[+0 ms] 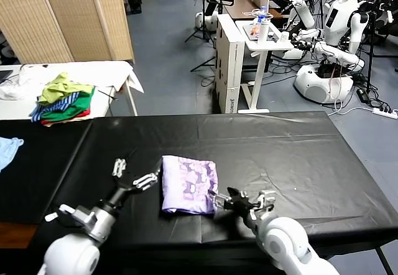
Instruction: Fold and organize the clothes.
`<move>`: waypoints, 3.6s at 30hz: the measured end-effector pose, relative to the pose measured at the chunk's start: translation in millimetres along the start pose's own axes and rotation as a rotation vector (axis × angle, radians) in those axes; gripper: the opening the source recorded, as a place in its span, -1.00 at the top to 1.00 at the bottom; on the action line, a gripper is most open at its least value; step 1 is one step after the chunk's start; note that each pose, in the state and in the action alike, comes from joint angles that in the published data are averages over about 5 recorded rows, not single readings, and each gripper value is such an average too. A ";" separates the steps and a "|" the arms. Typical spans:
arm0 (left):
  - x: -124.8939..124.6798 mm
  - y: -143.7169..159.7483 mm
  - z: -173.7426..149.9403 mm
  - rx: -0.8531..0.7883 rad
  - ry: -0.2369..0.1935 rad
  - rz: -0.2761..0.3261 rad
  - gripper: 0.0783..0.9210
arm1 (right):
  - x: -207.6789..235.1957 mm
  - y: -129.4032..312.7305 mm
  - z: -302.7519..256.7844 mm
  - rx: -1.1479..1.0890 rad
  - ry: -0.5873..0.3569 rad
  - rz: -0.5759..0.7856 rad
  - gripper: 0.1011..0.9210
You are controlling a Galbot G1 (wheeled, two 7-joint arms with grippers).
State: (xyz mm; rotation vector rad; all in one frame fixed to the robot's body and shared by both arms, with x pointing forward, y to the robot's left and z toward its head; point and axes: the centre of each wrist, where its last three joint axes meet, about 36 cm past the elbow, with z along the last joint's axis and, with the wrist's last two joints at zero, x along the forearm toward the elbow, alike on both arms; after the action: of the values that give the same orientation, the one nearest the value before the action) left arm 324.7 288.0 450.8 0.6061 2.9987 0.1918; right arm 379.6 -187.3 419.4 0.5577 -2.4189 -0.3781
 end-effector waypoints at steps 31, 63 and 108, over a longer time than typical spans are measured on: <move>22.8 22.7 9.4 -0.056 0.071 -0.077 -0.97 | -3.9 15.2 -35.0 -0.016 -0.175 -0.195 0.88; 35.0 14.1 42.3 -0.028 0.102 -0.137 -0.97 | 66.3 -118.0 -91.4 0.350 -0.149 0.503 0.83; 97.5 -47.0 1.2 0.179 0.367 -0.272 -0.97 | 148.1 -84.1 39.4 0.390 -0.407 0.363 -0.97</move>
State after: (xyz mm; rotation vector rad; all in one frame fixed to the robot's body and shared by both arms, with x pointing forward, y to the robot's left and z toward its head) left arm 217.3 283.3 438.3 0.1807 3.4375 0.0172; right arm 273.5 -325.8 431.3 0.1992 -2.9404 0.1579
